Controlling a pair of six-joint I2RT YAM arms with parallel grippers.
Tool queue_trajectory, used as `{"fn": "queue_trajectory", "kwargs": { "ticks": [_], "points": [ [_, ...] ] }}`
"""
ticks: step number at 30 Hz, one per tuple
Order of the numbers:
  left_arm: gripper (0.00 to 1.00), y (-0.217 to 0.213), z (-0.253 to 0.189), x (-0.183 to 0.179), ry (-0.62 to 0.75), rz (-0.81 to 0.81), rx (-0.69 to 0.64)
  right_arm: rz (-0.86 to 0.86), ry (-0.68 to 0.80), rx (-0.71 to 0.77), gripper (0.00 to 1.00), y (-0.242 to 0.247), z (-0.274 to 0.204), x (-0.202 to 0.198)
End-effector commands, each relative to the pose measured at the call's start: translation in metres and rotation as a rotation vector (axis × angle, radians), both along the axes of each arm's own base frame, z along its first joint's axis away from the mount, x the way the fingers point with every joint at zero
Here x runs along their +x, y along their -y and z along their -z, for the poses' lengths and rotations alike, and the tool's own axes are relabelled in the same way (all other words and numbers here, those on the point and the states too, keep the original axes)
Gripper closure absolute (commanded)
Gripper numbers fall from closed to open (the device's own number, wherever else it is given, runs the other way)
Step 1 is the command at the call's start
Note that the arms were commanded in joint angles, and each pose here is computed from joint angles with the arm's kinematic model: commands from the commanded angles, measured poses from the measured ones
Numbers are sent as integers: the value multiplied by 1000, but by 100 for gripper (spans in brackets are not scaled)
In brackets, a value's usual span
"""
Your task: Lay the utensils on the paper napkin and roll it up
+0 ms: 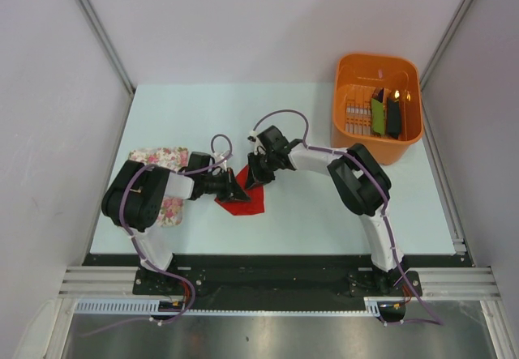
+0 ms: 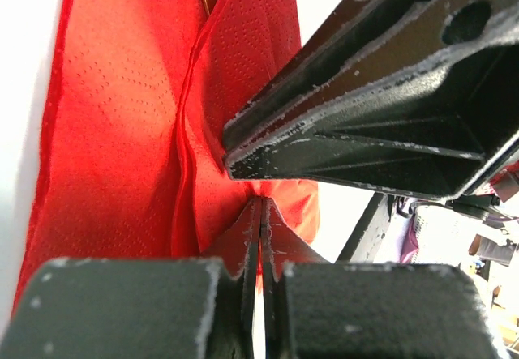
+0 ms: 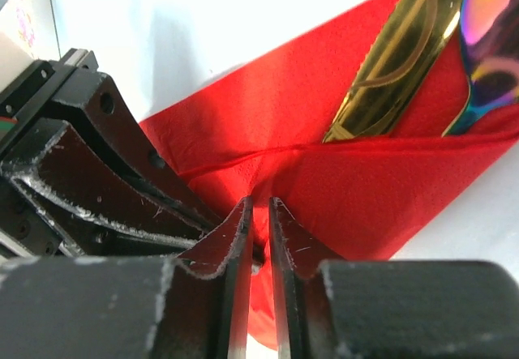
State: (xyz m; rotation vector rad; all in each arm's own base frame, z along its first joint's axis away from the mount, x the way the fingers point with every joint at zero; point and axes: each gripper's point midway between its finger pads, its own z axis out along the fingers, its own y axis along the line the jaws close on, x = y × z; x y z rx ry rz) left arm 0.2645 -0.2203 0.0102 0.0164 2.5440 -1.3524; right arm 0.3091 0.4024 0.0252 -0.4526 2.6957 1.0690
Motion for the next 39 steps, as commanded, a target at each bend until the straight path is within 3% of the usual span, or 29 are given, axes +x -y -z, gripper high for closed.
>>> {"fn": "queue_trajectory", "kwargs": {
  "ticks": [1,16,22,26,32,39],
  "points": [
    [100,-33,49,-7,-46,-68,231,-11,68,48,83,-8,-45,4],
    [99,-27,31,-5,8,-49,179,13,52,-204,94,17,37,2],
    [82,0,-22,0,164,2,27,6,15,-229,96,24,53,-5],
    [81,10,-29,1,173,13,-5,6,12,-218,96,22,51,-5],
    [83,8,-2,-2,93,2,37,7,2,-208,95,22,50,-5],
    [97,-10,41,-13,-22,-26,149,0,29,-148,91,14,27,4]
  ]
}}
